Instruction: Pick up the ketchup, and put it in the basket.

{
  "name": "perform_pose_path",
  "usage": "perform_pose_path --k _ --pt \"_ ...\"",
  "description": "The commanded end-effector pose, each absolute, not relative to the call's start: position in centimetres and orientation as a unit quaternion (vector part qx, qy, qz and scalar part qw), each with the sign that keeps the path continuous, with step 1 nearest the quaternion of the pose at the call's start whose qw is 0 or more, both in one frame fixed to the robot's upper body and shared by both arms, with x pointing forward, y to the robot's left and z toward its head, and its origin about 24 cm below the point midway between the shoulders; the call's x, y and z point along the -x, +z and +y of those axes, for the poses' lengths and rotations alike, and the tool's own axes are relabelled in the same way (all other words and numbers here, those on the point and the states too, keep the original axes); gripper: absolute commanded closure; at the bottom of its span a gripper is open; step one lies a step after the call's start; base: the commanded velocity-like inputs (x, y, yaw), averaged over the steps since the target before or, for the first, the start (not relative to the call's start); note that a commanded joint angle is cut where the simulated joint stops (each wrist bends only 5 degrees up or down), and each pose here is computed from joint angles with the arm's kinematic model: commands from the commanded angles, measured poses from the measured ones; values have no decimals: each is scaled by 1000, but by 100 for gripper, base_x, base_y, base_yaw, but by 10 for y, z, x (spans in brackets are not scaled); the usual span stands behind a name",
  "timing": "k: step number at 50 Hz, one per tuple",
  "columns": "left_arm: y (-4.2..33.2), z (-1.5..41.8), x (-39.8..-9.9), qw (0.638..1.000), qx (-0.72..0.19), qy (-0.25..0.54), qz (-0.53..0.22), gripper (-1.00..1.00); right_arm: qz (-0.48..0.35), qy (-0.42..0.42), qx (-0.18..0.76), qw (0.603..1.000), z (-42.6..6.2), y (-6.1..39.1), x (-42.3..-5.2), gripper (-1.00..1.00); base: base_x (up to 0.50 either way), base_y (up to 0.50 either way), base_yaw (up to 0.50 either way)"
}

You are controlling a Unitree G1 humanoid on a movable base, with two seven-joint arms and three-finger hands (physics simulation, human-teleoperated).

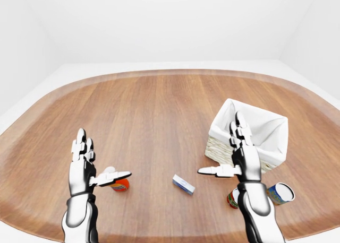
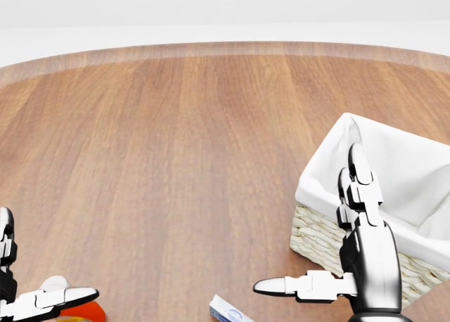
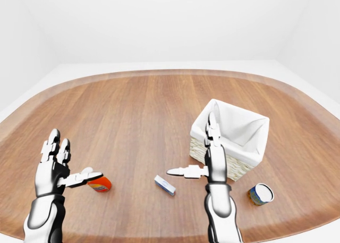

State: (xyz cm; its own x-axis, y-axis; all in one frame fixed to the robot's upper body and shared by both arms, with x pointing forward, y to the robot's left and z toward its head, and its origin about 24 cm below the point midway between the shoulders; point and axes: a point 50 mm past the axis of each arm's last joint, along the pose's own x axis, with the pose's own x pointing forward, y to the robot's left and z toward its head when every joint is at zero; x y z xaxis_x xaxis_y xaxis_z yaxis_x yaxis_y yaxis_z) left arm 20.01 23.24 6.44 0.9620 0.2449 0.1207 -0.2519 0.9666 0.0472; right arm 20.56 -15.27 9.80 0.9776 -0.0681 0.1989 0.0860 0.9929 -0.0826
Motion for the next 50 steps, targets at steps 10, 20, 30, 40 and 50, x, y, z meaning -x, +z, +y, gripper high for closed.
perform_pose_path --k 10,20,30,40,50 --pt "-22 291 -186 961 -66 227 143 -100 -95 -37 51 994 -151 93 -210 -100 0 0 0" --pt "-34 294 -186 954 -65 235 172 -100 -94 -34 52 994 -149 92 -210 -100 0 0 0" --pt "-39 293 -192 952 -67 233 185 -100 -95 -32 52 994 -148 93 -210 -100 0 0 0" --pt "-48 290 -197 950 -65 228 205 -100 -96 -31 52 994 -148 92 -210 -100 0 0 0" --pt "-49 286 -200 950 -70 224 207 -100 -96 -30 53 994 -148 92 -210 -100 0 0 0"
